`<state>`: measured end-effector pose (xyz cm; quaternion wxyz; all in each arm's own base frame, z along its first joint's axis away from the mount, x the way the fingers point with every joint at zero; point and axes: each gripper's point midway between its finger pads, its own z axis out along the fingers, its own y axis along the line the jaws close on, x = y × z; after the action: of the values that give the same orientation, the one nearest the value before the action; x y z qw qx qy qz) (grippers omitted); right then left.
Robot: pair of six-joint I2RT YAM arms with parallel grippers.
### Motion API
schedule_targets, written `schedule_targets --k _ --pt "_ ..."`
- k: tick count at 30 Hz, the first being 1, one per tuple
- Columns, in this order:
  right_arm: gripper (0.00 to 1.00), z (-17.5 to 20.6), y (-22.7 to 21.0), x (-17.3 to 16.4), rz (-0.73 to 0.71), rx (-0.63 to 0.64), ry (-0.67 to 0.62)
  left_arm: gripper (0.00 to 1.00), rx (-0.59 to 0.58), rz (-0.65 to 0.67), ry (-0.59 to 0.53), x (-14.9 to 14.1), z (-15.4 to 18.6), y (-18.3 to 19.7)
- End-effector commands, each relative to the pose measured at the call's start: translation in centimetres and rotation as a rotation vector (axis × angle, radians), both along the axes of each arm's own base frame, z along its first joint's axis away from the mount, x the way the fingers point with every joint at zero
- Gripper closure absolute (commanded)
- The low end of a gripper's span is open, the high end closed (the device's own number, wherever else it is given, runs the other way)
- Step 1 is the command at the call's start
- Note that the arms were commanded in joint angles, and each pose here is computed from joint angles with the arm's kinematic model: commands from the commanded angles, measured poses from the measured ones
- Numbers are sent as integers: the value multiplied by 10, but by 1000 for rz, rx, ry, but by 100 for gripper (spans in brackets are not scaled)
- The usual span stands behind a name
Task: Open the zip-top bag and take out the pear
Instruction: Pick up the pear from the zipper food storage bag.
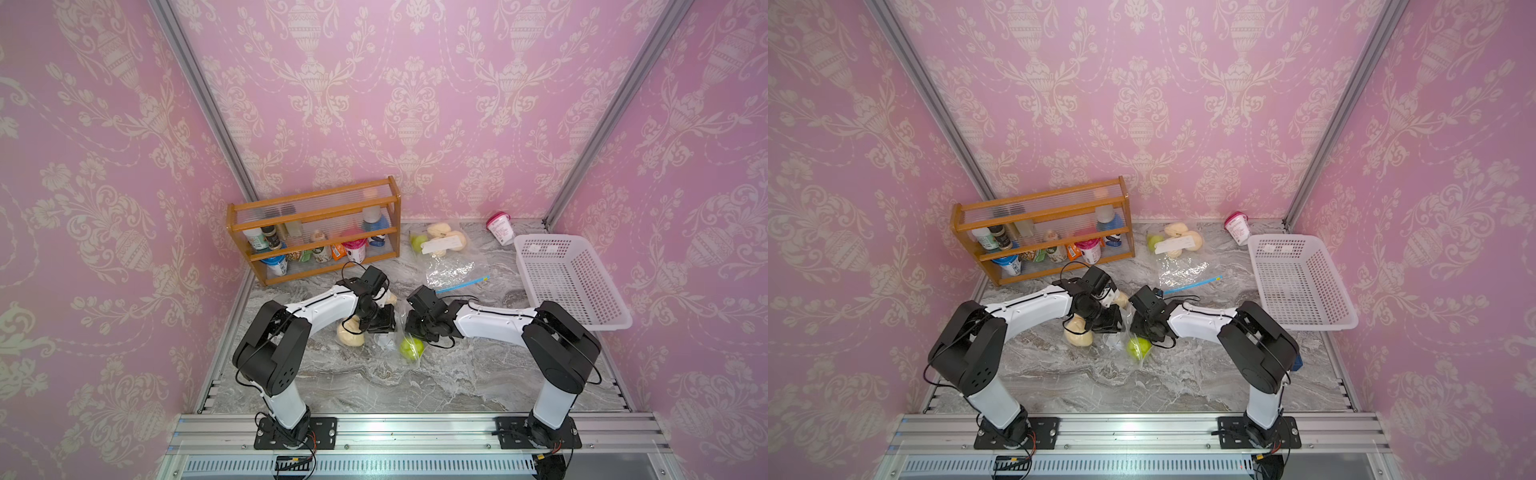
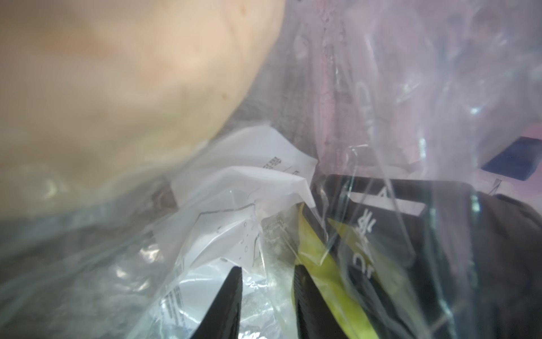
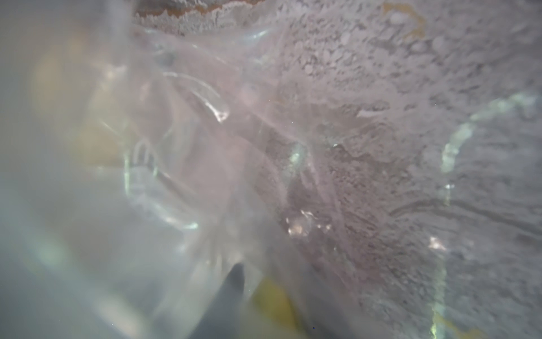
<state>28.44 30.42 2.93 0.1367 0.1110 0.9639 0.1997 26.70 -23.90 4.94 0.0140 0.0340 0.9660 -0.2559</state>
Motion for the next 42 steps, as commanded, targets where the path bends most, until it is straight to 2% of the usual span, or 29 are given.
schedule_targets --k 1,9,19,25,33,42 --pt "72 -11 -14 -4 5 -144 9 67 -21 -21 11 -3 -5 1" --pt "100 -21 -15 -8 14 -161 11 67 -3 -6 28 -3 -16 11" --pt "100 57 -18 5 -9 -13 -133 70 56 43 66 -8 -48 31" --pt "100 82 -33 1 -34 52 -170 70 81 55 73 -4 -55 38" --pt "100 93 -46 -7 -32 136 -206 70 83 45 48 2 -45 38" --pt "100 145 -80 2 -73 173 -360 70 49 32 -7 13 -30 30"
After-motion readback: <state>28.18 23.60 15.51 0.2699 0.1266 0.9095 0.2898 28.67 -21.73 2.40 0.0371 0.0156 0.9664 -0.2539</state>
